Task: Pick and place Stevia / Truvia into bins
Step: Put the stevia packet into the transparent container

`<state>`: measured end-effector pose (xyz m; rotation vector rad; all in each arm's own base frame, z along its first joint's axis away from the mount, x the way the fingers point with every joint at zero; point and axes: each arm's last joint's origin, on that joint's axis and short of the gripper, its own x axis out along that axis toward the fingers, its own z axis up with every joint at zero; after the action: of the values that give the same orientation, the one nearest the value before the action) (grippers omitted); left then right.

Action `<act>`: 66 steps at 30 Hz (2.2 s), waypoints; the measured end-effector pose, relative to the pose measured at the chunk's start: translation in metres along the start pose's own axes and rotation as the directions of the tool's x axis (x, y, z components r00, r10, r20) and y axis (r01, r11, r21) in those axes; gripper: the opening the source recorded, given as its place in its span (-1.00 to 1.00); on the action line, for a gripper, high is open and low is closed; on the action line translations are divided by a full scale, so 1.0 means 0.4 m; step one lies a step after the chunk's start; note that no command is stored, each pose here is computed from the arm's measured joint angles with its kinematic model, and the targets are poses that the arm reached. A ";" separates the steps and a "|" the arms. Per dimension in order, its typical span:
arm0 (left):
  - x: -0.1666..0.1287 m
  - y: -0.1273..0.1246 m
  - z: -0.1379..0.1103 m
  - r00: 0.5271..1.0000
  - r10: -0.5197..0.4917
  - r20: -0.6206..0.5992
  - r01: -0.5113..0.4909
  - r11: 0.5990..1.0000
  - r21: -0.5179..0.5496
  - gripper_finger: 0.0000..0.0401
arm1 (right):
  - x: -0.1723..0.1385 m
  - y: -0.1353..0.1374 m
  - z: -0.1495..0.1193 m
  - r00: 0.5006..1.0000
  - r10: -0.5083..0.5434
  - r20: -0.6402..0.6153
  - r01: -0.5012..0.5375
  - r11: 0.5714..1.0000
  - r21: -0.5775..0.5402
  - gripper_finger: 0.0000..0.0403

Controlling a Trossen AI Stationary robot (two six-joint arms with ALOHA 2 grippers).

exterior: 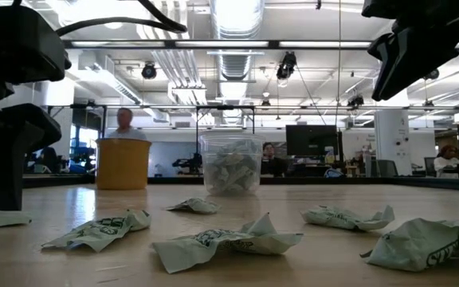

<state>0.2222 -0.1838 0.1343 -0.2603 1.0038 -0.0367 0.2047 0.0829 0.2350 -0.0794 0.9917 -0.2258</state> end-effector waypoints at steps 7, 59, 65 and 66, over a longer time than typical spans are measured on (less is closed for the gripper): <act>0.000 0.003 -0.003 1.000 0.020 -0.015 -0.019 1.000 0.007 -0.04 | 0.000 0.000 0.000 1.000 0.001 0.002 -0.001 1.000 0.001 -0.58; -0.040 0.034 0.206 0.768 0.433 0.472 -0.626 0.664 0.410 -0.60 | 0.000 0.003 0.006 1.000 0.009 0.024 -0.009 1.000 -0.014 -0.62; -0.044 0.123 0.305 0.703 0.525 0.480 -0.704 0.608 0.366 -0.60 | 0.001 0.006 0.012 0.999 0.021 0.050 -0.019 0.999 -0.032 -0.60; -0.046 0.139 0.319 0.692 0.538 0.481 -0.715 0.599 0.360 -0.60 | 0.001 0.006 0.012 0.999 0.021 0.050 -0.019 0.999 -0.031 -0.61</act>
<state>0.3143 -0.1019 0.2017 0.6122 0.6644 0.3842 0.2093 0.0849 0.2369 -0.1031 0.9453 -0.1895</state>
